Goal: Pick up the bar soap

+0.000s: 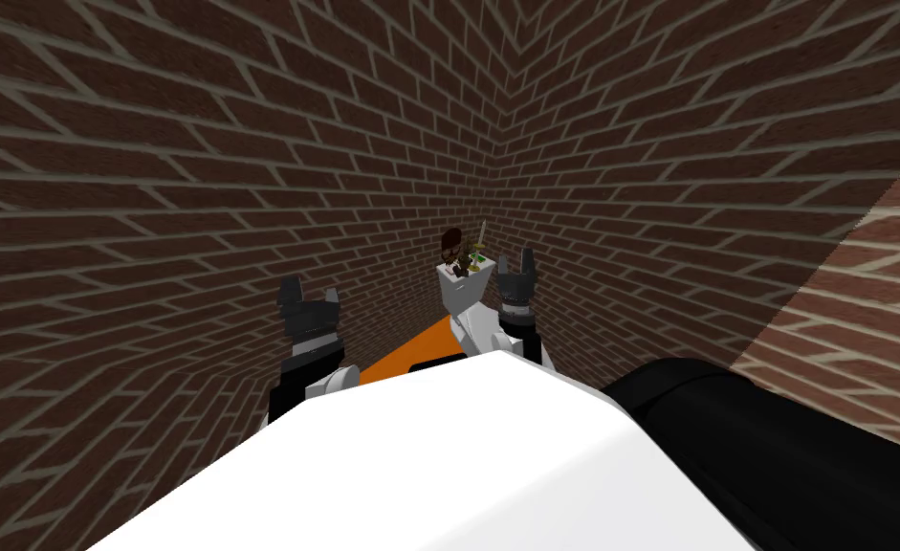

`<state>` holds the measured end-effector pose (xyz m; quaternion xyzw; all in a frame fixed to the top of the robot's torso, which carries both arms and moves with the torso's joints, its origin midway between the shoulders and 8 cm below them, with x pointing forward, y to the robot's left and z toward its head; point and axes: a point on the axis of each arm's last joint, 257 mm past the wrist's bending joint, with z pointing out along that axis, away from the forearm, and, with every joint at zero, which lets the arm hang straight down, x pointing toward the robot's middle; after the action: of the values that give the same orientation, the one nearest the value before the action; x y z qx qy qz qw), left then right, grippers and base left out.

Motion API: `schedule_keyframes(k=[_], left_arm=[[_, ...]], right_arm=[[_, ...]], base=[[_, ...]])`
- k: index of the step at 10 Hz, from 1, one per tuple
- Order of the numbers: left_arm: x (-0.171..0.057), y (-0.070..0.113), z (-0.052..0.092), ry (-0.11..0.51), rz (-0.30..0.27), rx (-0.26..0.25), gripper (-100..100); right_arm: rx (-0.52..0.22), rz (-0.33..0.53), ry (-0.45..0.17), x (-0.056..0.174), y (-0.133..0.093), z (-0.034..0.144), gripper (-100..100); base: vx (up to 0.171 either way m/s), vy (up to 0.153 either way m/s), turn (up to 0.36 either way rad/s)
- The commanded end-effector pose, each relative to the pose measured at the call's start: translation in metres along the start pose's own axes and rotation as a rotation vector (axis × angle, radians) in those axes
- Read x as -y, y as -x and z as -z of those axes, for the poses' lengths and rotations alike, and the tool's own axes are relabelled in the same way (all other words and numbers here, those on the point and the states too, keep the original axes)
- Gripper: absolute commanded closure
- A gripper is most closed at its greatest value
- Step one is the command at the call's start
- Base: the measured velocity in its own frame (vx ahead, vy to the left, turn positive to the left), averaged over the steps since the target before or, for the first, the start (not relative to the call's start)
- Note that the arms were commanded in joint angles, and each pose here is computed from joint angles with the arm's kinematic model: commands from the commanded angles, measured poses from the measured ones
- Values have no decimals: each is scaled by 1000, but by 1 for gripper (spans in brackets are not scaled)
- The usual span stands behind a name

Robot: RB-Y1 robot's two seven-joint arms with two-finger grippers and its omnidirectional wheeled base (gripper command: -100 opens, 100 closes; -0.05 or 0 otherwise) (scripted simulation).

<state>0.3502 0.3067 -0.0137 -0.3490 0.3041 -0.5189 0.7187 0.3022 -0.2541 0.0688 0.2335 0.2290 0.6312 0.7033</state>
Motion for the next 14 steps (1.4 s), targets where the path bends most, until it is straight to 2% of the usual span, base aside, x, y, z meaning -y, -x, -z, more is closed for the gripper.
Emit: schedule_keyframes(k=[1, 5, 8, 9, 10, 11, 12, 13, 14], left_arm=[[0, 0, 0, 0, 0, 0, 0], [0, 0, 0, 0, 0, 0, 0], [0, 0, 0, 0, 0, 0, 0], [0, 0, 0, 0, 0, 0, 0], [0, 0, 0, 0, 0, 0, 0], [0, 0, 0, 0, 0, 0, 0], [0, 0, 0, 0, 0, 0, 0], [0, 0, 0, 0, 0, 0, 0], [0, 0, 0, 0, 0, 0, 0]], right_arm=[[-40, 2, -26, 10, -5, 6, -100], [-145, 6, -121, 43, -14, 29, -100], [-199, 12, -157, 55, -18, 39, -100], [-233, 14, -194, 67, -19, 49, -100], [-241, 16, -195, 67, -19, 49, -100], [-272, 18, -235, 79, -19, 61, -100], [-285, 21, -236, 79, -20, 61, -100], [-310, 23, -279, 92, -19, 74, -100], [-331, 28, -281, 92, -20, 75, -100]], base=[[15, 14, 52], [27, 27, 60], [22, 14, 36], [20, 18, 67], [19, 15, 28], [26, 20, 48], [22, 17, 38], [24, 20, 91], [20, 18, 28]])
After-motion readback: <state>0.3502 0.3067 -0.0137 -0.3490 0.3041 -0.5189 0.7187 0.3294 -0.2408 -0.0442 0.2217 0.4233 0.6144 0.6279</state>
